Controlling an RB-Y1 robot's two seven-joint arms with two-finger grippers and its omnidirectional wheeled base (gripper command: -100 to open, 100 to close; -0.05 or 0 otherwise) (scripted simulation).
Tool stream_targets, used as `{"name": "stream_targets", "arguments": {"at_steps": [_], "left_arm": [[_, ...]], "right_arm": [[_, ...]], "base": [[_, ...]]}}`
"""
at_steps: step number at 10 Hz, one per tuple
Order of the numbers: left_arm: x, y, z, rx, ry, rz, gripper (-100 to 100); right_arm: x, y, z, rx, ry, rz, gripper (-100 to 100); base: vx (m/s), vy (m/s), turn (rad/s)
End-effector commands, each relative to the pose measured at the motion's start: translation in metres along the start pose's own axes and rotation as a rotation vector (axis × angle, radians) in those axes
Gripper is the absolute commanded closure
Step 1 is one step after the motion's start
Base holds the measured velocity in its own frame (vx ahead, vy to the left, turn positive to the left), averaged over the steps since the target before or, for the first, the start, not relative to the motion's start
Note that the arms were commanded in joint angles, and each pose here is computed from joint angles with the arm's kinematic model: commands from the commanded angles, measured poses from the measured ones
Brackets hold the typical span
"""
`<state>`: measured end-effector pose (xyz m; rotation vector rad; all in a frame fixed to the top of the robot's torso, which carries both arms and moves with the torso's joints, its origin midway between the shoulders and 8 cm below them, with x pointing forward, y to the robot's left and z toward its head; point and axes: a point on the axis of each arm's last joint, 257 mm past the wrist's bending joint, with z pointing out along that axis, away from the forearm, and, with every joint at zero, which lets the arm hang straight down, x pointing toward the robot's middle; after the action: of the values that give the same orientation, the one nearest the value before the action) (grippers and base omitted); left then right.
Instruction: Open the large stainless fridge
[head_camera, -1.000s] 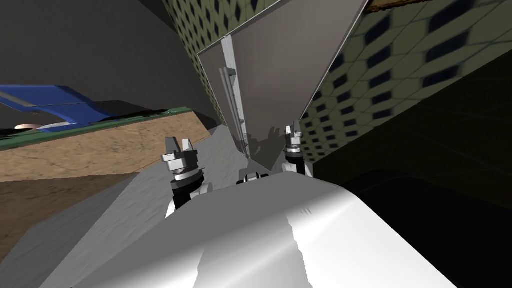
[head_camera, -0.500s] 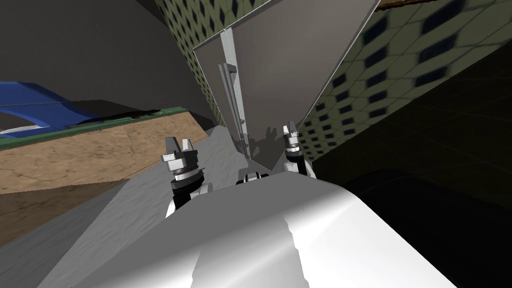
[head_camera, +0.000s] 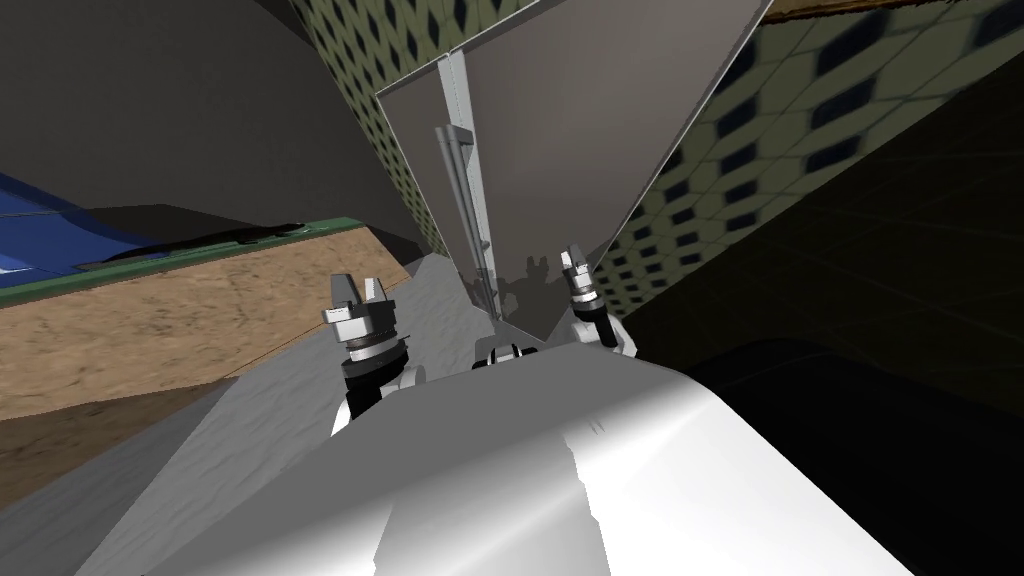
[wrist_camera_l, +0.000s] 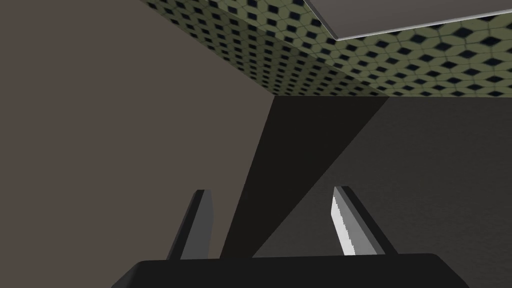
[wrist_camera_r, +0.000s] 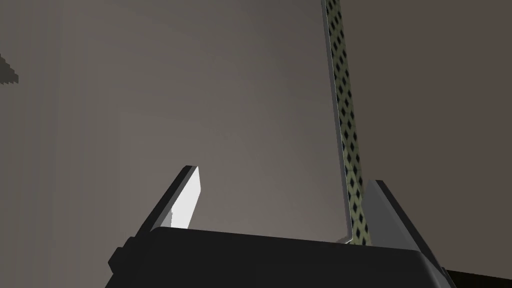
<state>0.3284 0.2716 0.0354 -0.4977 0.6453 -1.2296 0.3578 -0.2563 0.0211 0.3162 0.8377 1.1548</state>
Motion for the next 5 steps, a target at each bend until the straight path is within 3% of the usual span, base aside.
{"name": "stream_targets", "arguments": {"at_steps": [1, 5], "left_arm": [[0.0, 0.0, 0.0, 0.0, 0.0, 0.0, 0], [0.0, 0.0, 0.0, 0.0, 0.0, 0.0, 0]], "right_arm": [[0.009, -0.005, 0.005, -0.013, 0.072, -0.018, -100], [0.019, -0.013, 0.01, -0.031, 0.18, -0.054, -100]], "base": [[0.051, 0.102, -0.152], [0.056, 0.125, -0.128]]}}
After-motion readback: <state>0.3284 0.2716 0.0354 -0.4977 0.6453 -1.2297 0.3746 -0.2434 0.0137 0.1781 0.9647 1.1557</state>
